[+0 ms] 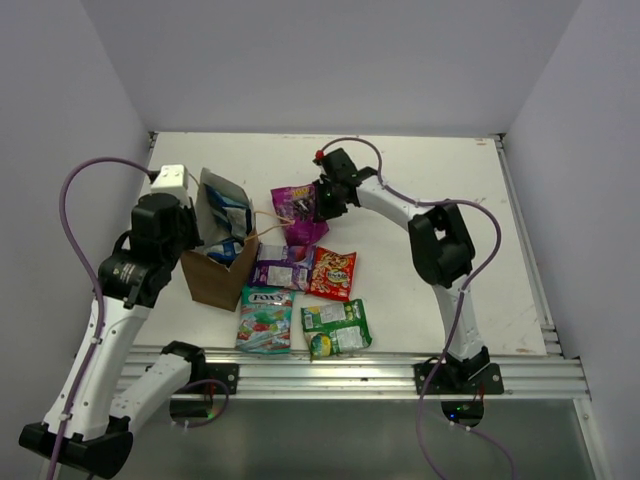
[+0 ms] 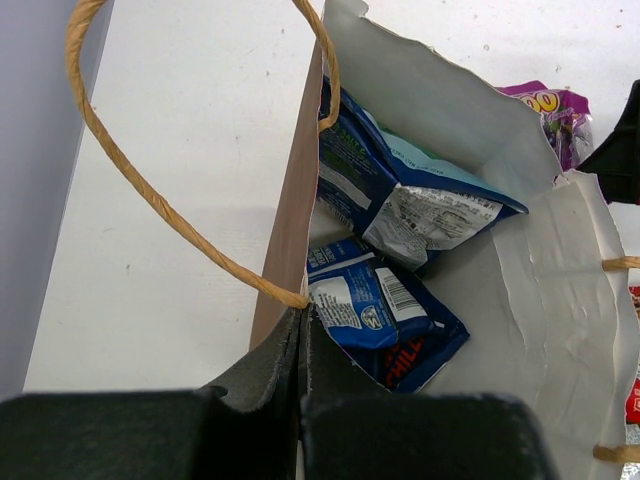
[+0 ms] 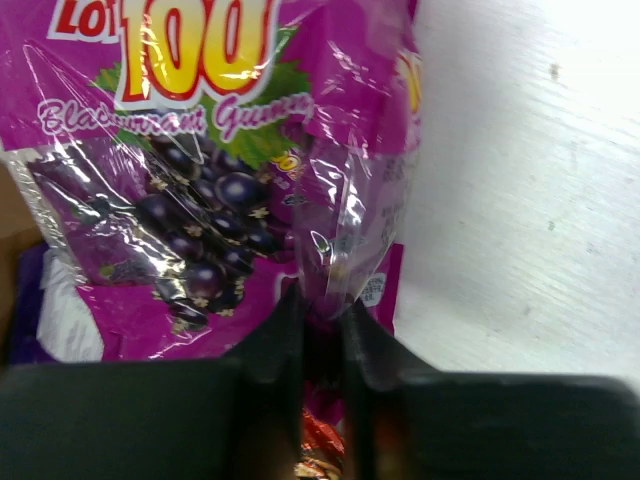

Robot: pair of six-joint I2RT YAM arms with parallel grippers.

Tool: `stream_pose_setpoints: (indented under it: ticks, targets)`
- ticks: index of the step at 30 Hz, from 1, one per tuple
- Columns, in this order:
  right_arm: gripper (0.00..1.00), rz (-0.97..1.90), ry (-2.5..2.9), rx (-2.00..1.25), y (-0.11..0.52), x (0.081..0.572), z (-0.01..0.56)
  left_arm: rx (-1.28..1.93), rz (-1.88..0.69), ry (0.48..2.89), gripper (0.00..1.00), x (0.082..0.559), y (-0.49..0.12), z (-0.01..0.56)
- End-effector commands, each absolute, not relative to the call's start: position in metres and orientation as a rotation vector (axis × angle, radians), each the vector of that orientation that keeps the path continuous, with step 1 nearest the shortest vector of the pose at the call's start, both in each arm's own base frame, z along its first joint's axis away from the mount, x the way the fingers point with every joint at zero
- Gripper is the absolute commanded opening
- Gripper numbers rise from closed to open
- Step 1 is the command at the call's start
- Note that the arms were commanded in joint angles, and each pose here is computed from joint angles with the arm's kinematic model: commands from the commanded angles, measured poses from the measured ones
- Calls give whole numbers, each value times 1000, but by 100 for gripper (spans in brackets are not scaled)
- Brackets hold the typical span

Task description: Place the snacks into the paper bag

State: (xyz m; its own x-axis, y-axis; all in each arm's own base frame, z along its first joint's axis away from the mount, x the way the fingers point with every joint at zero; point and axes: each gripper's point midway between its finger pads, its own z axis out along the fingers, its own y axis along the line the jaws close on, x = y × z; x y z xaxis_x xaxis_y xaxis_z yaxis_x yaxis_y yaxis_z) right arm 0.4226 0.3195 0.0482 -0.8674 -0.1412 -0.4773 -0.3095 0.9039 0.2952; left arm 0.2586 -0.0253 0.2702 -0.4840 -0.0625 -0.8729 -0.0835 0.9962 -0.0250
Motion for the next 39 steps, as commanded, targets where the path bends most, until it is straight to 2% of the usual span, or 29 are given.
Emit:
stream_pose_setpoints:
  ticks: [1,4,7,8,10,11,16,17,21,29,39]
  targets:
    - [0,432,2701,-384,306,406,27,-89,32,2028,0,256,-23,287]
    - [0,424,2578,-378,306,416,84,-89,40,2024,0,253,-21,286]
    - [0,460,2432,-395,315,421,173,-85,40,2030,0,251,-21,282]
    - [0,506,2320,-392,325,430,227,-83,37,2032,0,251,-21,281]
    - [0,520,2257,-446,338,418,272,-78,30,2038,0,250,-23,278]
    - [0,565,2111,-434,346,418,334,-77,28,2043,0,250,-23,276]
    - [0,778,1855,-428,386,373,437,-72,12,2045,0,250,-26,275]
    - [0,802,1881,-439,393,369,425,-71,10,2045,0,250,-26,275]
    - [0,944,1837,-496,425,337,439,-59,-8,2048,0,251,-30,275]
    - [0,996,1978,-658,480,288,375,-56,-23,2039,0,250,-31,276]
    - [0,964,2027,-749,486,270,357,-60,-24,2024,0,248,-30,279]
